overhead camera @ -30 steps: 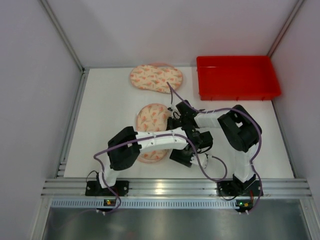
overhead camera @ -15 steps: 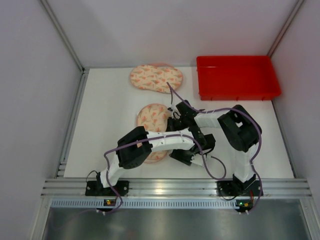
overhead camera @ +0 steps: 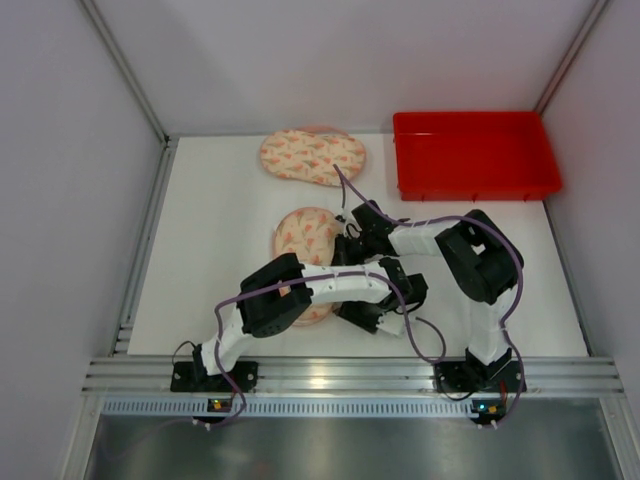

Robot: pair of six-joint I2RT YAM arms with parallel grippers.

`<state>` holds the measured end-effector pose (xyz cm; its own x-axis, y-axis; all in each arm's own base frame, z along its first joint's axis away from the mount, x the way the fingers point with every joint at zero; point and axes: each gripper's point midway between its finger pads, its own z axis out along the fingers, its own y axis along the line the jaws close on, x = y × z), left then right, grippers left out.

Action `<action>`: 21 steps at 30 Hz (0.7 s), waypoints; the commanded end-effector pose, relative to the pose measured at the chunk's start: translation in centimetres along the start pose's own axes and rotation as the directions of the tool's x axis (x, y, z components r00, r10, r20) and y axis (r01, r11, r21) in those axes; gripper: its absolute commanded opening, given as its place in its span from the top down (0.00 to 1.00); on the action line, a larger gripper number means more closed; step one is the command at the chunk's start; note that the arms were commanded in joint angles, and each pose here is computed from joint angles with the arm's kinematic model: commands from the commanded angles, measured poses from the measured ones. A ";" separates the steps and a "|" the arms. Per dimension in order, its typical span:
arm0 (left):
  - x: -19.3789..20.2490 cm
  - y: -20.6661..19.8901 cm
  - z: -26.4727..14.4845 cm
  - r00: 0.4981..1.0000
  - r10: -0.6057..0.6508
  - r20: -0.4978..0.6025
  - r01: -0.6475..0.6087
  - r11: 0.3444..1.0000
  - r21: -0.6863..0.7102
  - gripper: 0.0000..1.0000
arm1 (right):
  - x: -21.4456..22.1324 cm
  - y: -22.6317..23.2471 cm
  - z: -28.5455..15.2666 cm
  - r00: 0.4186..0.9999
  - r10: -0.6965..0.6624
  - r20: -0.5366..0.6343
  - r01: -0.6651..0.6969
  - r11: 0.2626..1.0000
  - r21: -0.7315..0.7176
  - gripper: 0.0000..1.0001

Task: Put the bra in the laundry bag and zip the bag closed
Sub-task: Zip the laundry bag at the center of the board.

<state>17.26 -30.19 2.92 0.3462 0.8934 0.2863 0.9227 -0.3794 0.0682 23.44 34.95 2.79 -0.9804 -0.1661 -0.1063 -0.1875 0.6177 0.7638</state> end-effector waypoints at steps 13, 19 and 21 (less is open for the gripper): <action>2.0 -0.8 2.5 0.994 0.027 -0.106 -0.022 0.998 0.054 0.66 | 0.0 0.9 0.0 0.999 -0.045 -0.003 0.045 0.999 -0.014 1.00; 2.3 -1.4 2.8 0.994 0.028 -0.110 -0.020 0.997 0.077 0.83 | -0.2 0.8 -0.4 0.999 -0.049 0.009 0.049 0.999 -0.011 1.00; 2.0 -1.6 2.6 0.996 0.029 -0.089 -0.021 0.996 0.090 0.92 | -0.3 0.6 -0.4 0.999 -0.045 0.012 0.045 0.999 -0.009 1.00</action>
<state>17.18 -27.91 1.23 0.3508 0.8581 0.3751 0.9232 -0.3839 0.0149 23.45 34.96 2.80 -0.9788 -0.1714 -0.1125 -0.1954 0.6140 0.7648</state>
